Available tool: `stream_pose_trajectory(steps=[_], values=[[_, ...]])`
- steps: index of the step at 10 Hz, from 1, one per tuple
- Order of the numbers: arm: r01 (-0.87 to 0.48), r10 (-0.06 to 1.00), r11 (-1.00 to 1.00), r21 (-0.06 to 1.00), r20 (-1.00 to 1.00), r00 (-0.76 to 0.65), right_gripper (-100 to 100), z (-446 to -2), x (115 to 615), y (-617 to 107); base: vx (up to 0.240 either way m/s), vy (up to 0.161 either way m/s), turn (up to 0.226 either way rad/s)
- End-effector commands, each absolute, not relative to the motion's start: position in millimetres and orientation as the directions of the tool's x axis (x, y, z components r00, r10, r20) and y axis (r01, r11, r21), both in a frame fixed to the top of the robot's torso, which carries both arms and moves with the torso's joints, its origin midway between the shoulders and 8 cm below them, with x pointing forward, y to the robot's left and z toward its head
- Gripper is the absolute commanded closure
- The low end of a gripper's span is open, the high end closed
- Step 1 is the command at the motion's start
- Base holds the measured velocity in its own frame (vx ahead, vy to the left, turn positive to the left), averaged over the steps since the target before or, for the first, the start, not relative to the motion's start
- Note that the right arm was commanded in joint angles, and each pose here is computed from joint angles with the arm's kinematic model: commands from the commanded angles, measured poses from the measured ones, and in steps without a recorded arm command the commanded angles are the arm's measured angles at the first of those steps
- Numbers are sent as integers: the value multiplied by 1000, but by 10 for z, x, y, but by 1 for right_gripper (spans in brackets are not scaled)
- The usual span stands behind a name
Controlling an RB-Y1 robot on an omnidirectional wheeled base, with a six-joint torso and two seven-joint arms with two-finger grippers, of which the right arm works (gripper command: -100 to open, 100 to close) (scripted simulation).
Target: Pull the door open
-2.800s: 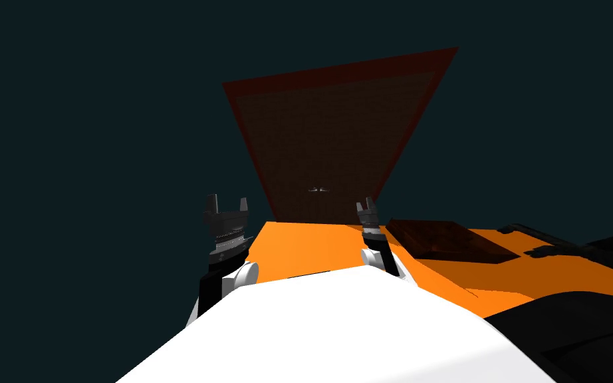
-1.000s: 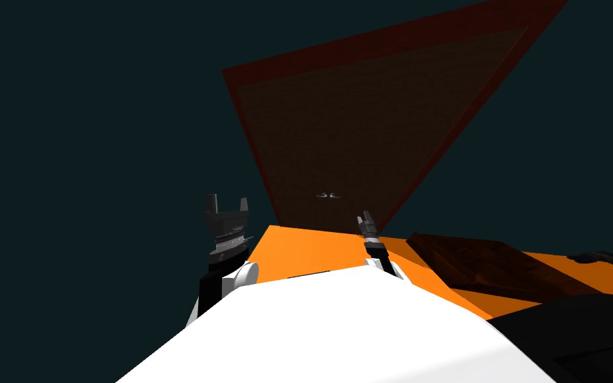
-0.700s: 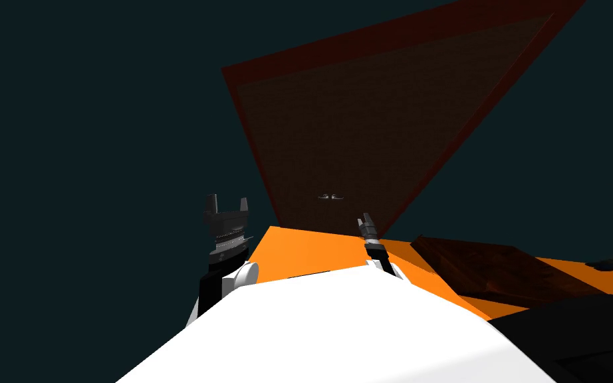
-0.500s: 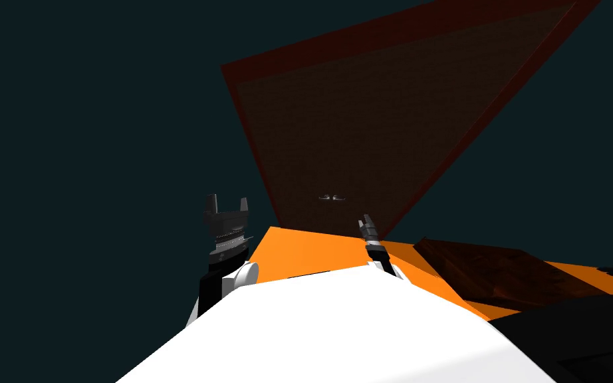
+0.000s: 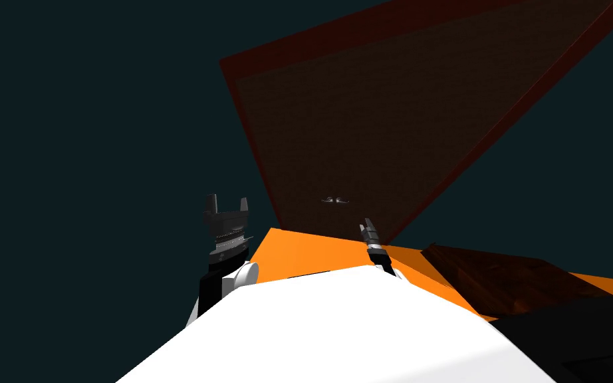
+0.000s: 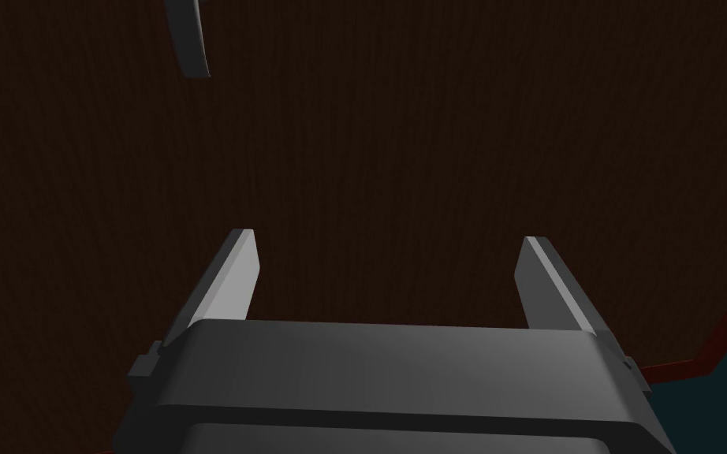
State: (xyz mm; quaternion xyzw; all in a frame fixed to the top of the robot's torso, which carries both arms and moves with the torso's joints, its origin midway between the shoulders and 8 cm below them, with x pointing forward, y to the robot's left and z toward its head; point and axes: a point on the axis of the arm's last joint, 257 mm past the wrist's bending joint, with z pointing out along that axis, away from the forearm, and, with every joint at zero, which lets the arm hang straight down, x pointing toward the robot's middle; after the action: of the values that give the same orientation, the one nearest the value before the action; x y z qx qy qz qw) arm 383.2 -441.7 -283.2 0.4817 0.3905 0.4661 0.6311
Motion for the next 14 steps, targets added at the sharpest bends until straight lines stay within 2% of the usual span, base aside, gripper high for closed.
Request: stream_pose_trajectory(steps=[1, 14], values=[[-193, 963, 94, 977, -41, 266, -100, -2930, 3816, -4457, 90, -2, 31], [-49, 950, 29, 998, -12, 312, -100, -3674, 3530, -4744, 110, 2, 30]])
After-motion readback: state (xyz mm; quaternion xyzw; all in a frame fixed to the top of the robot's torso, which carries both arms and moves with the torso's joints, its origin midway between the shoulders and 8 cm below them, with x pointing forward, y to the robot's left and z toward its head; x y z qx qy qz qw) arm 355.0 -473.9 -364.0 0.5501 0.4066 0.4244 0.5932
